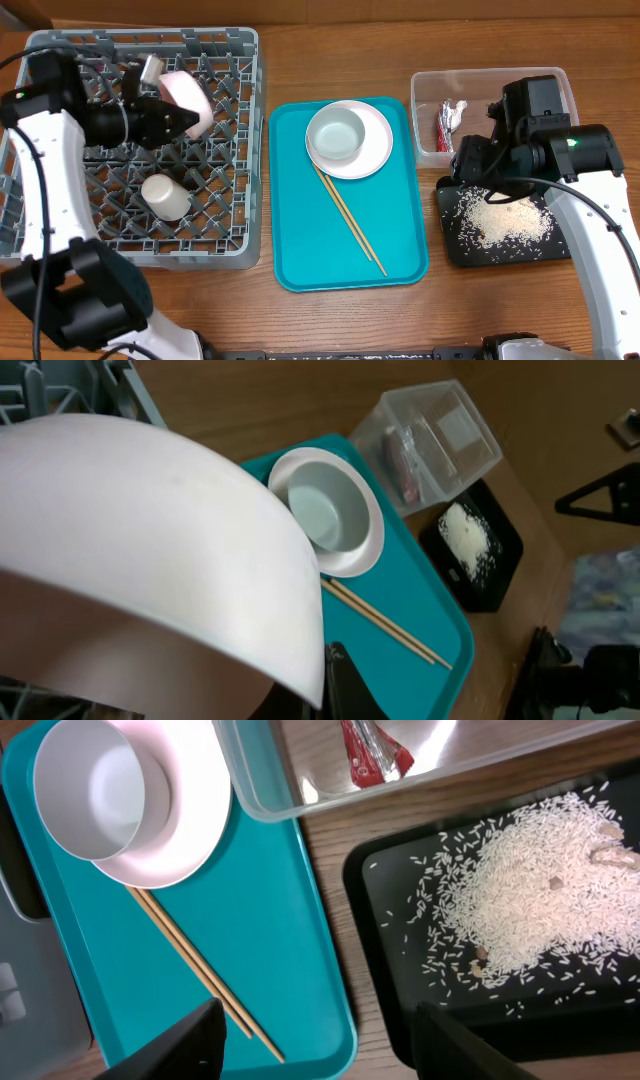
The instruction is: Sort waste into correct bins and load items into the dishwasher
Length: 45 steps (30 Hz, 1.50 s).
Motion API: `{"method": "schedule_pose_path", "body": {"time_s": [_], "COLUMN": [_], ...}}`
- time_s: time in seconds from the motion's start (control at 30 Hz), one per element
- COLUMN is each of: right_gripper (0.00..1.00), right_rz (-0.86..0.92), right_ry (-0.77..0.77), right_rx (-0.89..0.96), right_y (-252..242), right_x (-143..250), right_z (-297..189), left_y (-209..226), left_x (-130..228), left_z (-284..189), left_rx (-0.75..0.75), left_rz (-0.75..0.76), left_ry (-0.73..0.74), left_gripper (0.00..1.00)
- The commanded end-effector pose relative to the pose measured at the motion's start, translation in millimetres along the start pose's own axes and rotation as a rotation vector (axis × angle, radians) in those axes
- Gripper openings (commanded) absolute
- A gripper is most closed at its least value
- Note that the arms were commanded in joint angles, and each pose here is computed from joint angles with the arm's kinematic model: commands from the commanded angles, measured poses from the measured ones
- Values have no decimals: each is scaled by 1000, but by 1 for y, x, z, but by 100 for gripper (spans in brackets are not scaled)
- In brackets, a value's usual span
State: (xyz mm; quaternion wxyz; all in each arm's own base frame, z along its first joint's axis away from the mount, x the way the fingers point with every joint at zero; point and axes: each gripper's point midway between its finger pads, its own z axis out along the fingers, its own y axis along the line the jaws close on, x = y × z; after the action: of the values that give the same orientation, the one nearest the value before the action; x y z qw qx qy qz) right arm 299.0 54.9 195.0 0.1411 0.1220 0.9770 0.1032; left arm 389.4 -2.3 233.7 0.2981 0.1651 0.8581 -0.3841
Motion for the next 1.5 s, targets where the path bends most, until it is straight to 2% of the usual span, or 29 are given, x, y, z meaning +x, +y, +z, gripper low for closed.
{"method": "schedule_pose_path", "body": {"time_s": [0.0,0.23,0.57,0.6,0.67,0.77,0.83,0.9,0.93,1.17,1.33,1.47], "right_gripper": [61,61,61,61,61,61,61,61,61,61,61,61], "right_rz": [2,2,2,2,2,2,2,2,2,2,2,3], "right_ry": [-19,-19,-19,-19,-19,-19,-19,-19,-19,-19,-18,-15], "right_rx": [4,3,3,3,3,3,3,4,3,3,4,6], "right_y": [-1,-1,-1,-1,-1,-1,-1,-1,-1,-1,-1,-1], "right_x": [-3,-3,-3,-3,-3,-3,-3,-3,-3,-3,-2,-2], "right_z": [-5,-5,-5,-5,-5,-5,-5,-5,-5,-5,-5,-5], "left_y": [18,70,119,121,125,131,135,138,139,122,100,63], "left_x": [-2,20,42,43,45,49,51,53,55,37,25,3], "left_z": [4,17,-13,-16,-23,-32,-39,-44,-47,-67,-77,-62], "left_rx": [84,91,30,23,13,-1,-12,-33,-50,-176,-429,-474], "left_rz": [84,-29,-152,-157,-189,-288,-347,-382,-404,-398,-390,-275], "left_ry": [-67,-59,-117,-121,-133,-146,-155,-150,-142,-126,-35,-7], "left_gripper": [4,4,4,8,22,63,75,96,100,100,100,100]}}
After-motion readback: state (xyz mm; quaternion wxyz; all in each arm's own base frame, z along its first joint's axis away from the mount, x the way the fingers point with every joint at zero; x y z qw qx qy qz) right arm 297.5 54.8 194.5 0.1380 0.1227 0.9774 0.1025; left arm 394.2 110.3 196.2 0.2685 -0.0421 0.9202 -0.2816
